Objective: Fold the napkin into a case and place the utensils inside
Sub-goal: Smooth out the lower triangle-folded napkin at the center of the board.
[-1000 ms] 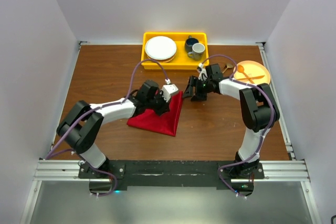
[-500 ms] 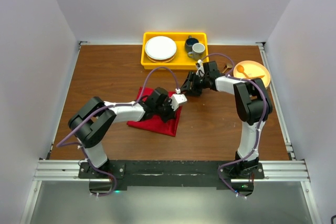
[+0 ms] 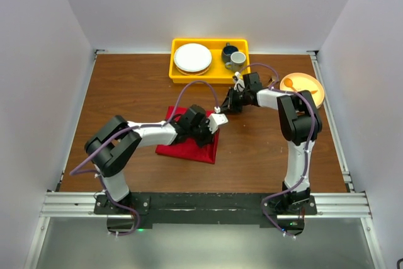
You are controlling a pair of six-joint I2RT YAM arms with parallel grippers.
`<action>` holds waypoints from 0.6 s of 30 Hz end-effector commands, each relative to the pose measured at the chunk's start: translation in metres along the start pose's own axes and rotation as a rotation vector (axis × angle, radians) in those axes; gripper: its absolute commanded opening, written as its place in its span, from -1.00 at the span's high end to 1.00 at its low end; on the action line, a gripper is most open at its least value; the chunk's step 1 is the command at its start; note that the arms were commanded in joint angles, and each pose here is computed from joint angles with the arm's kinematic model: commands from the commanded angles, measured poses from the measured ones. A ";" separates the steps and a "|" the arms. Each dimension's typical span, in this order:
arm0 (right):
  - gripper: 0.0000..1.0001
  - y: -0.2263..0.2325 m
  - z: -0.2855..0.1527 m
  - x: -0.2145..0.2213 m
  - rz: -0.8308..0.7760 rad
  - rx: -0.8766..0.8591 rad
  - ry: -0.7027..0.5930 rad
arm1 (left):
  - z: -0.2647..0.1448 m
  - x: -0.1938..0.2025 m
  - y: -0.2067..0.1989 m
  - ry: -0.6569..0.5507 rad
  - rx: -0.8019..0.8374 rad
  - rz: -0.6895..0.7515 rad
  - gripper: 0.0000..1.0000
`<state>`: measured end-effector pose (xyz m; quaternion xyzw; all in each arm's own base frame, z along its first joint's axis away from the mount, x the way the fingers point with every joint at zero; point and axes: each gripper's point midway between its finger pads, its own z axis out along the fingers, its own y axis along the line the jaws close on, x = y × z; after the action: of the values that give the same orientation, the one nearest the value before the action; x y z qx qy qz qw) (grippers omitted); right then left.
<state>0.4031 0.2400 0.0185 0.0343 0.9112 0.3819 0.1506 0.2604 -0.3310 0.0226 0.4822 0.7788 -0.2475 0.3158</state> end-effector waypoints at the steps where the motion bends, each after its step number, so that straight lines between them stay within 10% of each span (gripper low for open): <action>1: 1.00 -0.013 0.009 0.000 -0.150 0.002 0.056 | -0.029 -0.046 -0.014 -0.102 0.063 -0.034 0.66; 10: 1.00 -0.005 0.026 0.007 -0.303 -0.171 0.167 | -0.098 -0.041 0.005 -0.155 0.118 -0.104 0.60; 18: -0.28 -0.011 0.012 -0.002 -0.142 -0.091 0.160 | -0.098 -0.043 0.017 -0.210 0.037 -0.022 0.60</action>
<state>0.4123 0.2663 0.0314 -0.1256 0.8611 0.4735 0.1362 0.2626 -0.2773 0.1149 0.4401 0.7614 -0.3134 0.3584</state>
